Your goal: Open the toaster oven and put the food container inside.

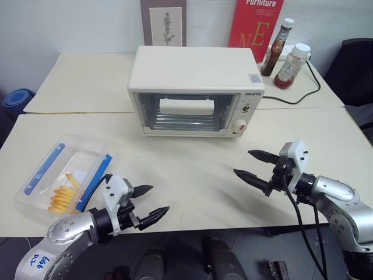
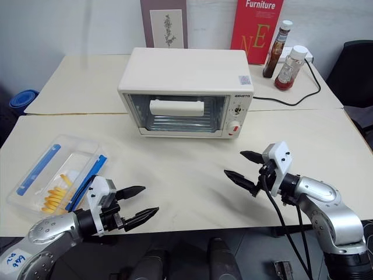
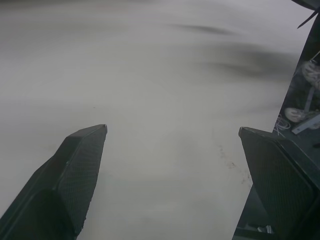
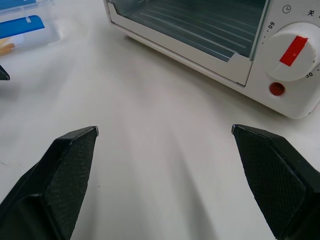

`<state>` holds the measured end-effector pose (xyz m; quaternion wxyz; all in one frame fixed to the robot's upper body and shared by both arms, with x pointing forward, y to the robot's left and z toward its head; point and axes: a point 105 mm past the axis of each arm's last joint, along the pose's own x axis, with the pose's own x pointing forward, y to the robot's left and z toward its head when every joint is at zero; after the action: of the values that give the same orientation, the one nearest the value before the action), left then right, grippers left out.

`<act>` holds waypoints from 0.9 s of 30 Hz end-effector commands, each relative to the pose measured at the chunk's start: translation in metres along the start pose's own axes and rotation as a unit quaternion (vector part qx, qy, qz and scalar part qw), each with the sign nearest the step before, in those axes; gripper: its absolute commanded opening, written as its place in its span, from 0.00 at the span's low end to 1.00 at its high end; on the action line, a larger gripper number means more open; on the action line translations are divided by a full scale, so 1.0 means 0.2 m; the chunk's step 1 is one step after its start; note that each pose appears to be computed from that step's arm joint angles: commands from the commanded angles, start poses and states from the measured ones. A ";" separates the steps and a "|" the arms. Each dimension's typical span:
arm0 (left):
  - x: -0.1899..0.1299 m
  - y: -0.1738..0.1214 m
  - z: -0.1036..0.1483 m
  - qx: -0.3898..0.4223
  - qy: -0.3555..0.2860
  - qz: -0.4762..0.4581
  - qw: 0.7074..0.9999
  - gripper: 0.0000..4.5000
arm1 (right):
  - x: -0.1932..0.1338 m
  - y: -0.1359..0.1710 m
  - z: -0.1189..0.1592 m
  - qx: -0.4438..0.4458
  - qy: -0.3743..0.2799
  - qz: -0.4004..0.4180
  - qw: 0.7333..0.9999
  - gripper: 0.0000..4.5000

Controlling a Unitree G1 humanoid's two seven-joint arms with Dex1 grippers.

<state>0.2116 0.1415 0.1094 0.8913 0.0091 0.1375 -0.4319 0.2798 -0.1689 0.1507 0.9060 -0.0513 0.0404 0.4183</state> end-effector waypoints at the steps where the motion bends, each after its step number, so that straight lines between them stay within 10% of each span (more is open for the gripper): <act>1: 0.00 0.02 0.03 0.015 -0.020 0.010 1.000 1.00 | -0.01 0.04 0.05 -0.017 -0.013 0.010 1.000 1.00; 12: -0.10 0.01 0.11 -0.013 -0.058 -0.018 0.998 1.00 | -0.01 0.07 0.11 0.015 -0.021 0.028 0.999 1.00; 27: -0.40 0.07 0.68 0.130 -0.058 -0.108 0.984 1.00 | 0.30 -0.10 0.45 0.012 -0.091 0.077 0.993 1.00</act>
<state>0.2093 0.1897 0.2441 0.8415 0.0670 0.0460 -0.5341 0.3315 -0.1298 0.2302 0.8744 0.0155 -0.0197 0.4846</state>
